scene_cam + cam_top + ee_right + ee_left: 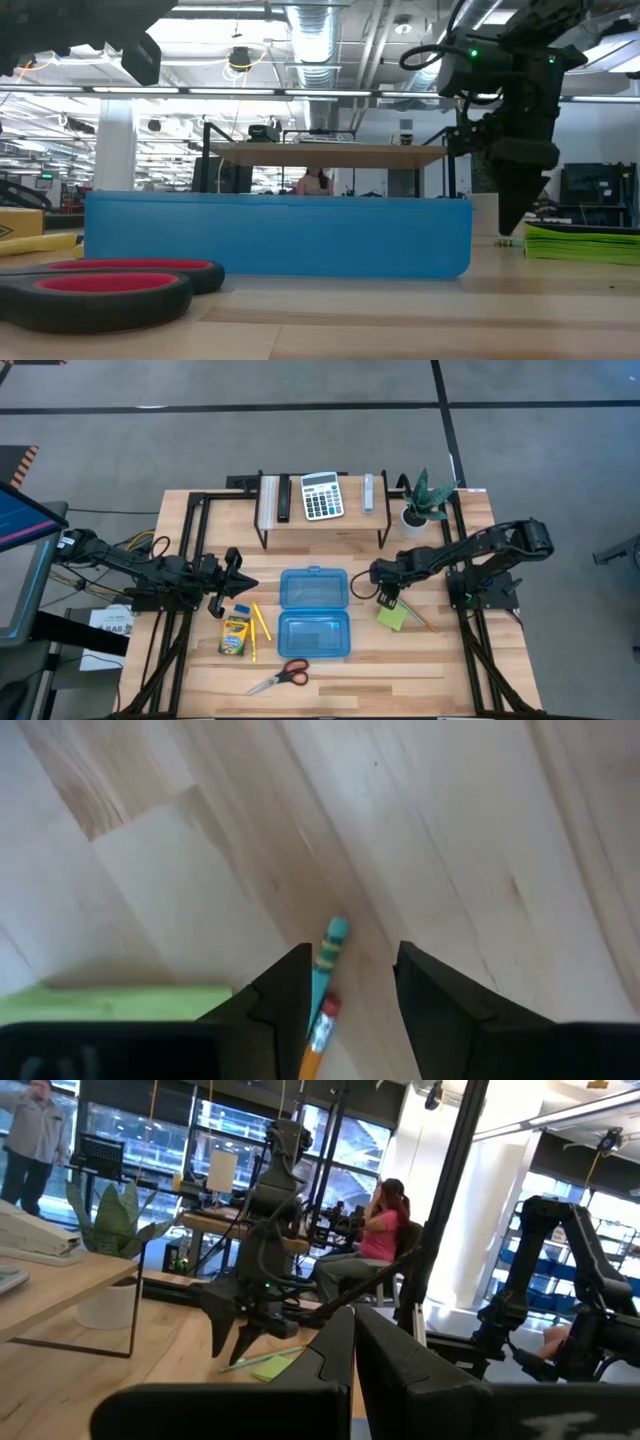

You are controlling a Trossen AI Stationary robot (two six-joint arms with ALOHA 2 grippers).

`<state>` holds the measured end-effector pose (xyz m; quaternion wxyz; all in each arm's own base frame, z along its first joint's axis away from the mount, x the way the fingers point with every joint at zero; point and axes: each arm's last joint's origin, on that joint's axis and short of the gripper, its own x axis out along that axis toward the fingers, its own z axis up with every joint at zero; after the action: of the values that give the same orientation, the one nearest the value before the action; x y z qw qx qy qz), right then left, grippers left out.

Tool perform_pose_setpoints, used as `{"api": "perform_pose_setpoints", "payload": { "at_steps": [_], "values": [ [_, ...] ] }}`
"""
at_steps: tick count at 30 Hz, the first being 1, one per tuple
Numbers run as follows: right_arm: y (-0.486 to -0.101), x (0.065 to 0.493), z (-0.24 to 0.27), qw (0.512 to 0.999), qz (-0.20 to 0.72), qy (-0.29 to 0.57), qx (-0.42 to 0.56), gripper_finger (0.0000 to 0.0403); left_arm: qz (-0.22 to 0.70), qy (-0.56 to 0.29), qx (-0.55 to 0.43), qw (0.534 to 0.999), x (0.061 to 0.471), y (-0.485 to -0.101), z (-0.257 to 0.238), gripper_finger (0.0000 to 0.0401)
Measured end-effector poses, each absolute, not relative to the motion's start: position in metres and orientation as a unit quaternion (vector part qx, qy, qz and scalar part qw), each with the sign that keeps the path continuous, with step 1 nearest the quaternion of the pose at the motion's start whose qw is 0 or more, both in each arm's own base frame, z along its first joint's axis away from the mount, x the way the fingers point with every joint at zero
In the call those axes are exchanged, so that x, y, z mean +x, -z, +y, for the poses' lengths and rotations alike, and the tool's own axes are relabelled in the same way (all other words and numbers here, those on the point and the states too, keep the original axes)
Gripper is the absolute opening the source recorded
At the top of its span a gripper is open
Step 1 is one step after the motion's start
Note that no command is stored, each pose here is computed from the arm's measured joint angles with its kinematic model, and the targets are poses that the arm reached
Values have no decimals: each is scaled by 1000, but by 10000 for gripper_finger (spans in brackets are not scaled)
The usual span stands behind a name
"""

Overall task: Pack school essentials
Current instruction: Put the blue pencil into the blue supply box

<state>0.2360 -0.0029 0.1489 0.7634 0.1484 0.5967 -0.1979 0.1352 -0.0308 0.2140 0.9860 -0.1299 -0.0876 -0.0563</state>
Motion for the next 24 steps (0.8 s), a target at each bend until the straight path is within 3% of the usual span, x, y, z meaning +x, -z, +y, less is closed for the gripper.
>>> {"api": "perform_pose_setpoints", "payload": {
  "at_steps": [15, 24],
  "values": [
    [-124, 221, -10, 765, 592, 181, 178, 159, -90, 58, -130, 986, 135, -214, -31, 0],
    [-124, 221, -9, 767, 593, 171, 177, 86, -95, 58, -132, 985, 135, -216, -31, 0]
  ]
}}
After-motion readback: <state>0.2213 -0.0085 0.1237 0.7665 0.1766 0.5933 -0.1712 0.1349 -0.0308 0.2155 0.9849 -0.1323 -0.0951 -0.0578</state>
